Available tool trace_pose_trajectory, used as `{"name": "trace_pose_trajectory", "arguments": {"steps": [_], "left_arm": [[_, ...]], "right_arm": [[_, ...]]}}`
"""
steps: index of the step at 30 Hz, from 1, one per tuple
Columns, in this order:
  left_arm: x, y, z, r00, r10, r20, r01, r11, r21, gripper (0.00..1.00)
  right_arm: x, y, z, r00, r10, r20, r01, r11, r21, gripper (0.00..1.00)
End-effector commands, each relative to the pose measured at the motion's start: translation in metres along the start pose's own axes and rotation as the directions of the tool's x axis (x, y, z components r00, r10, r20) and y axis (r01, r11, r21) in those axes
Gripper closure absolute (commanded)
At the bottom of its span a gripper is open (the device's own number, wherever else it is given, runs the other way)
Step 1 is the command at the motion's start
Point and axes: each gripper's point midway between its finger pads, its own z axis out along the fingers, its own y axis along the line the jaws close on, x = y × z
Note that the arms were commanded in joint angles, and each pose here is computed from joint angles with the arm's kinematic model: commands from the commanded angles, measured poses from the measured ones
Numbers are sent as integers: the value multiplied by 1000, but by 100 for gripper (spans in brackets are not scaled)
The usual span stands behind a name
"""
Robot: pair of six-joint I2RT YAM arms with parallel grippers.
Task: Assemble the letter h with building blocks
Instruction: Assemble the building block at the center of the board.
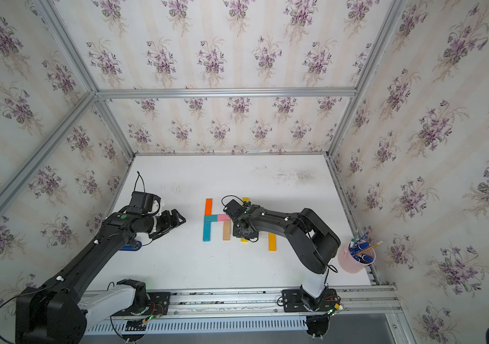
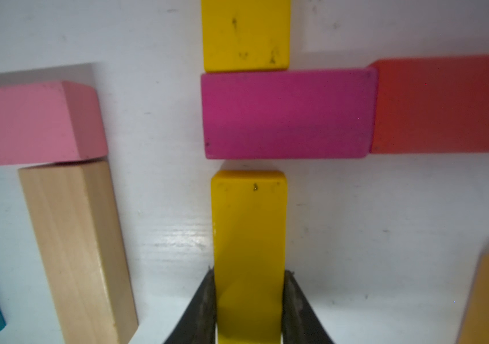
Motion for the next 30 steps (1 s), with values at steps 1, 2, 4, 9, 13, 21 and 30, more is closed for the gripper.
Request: {"name": "trace_pose_trajectory", "arguments": {"steps": [1,2,4,9,13,21,30], "left_arm": [[-4,-4,-2,1000,17,11,-17,1000,14,11],[-4,-4,-2,1000,19,13,-19,1000,14,11],[-4,-4,-2,1000,19,13,-19,1000,14,11],[-5,-5,-2,1000,19,13,-19,1000,14,11],[-6,-7,-3,1000,20,15,-20,1000,19,11],[-6,-7,-3,1000,21,16,-21,1000,18,11],[-5,-6,-5,1000,22,15,-23,1000,16,11]], "right_arm": [[2,-3,1,1000,-1,-9,1,1000,20,70],[2,-3,2,1000,-3,-12,3,1000,22,70],[2,-3,3,1000,-4,-14,4,1000,20,70],[0,-2,3,1000,-8,-12,8,1000,23,60],[-1,0,-2,1000,-11,-6,11,1000,14,55],[-3,6,-19,1000,-23,19,23,1000,-21,46],[7,0,-47,992,-88,90,89,996,-5,34]]}}
